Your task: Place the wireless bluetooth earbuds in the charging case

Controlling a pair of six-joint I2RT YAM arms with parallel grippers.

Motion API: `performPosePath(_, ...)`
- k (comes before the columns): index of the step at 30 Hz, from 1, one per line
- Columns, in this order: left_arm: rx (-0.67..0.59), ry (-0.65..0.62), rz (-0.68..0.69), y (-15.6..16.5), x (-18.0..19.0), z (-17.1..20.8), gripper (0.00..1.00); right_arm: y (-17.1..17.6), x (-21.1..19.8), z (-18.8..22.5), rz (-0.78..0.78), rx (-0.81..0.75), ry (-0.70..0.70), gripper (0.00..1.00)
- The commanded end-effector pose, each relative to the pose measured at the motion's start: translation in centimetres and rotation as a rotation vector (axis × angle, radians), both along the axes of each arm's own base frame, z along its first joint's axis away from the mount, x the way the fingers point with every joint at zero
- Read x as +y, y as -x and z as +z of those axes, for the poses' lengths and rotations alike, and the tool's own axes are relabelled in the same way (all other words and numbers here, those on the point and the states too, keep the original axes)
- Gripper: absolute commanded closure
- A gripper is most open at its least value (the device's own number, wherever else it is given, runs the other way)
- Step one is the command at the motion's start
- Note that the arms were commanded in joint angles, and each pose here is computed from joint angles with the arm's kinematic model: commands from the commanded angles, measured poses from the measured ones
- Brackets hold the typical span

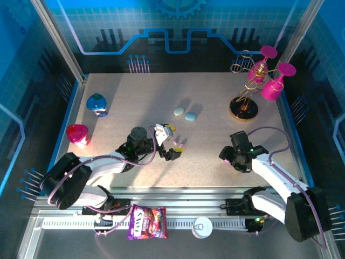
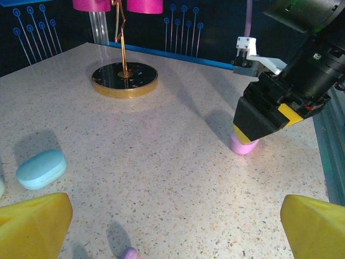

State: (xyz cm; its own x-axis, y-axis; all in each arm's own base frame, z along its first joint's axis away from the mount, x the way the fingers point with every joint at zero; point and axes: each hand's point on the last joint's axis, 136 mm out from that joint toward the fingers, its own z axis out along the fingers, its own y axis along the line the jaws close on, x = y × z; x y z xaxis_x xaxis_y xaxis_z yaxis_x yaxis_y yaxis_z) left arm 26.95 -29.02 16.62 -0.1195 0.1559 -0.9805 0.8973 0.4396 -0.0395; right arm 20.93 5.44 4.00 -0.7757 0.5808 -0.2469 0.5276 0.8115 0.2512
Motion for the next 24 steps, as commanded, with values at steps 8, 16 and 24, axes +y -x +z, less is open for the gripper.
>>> performPosePath(8, -0.026, 0.018, -0.024, 0.2, -0.6, 0.6, 0.01, -3.4, 1.8, 0.6, 0.001, -0.023, -0.096, 0.29)
performPosePath(16, -0.024, 0.015, -0.016, 0.2, -0.4, 0.4, 0.01, -5.8, 2.1, 0.7, 0.091, -0.005, -0.037, 0.33)
performPosePath(24, -0.031, 0.007, -0.015, 0.1, -0.4, 0.3, 0.01, -5.4, 0.9, 1.2, 0.118, 0.061, 0.078, 0.29)
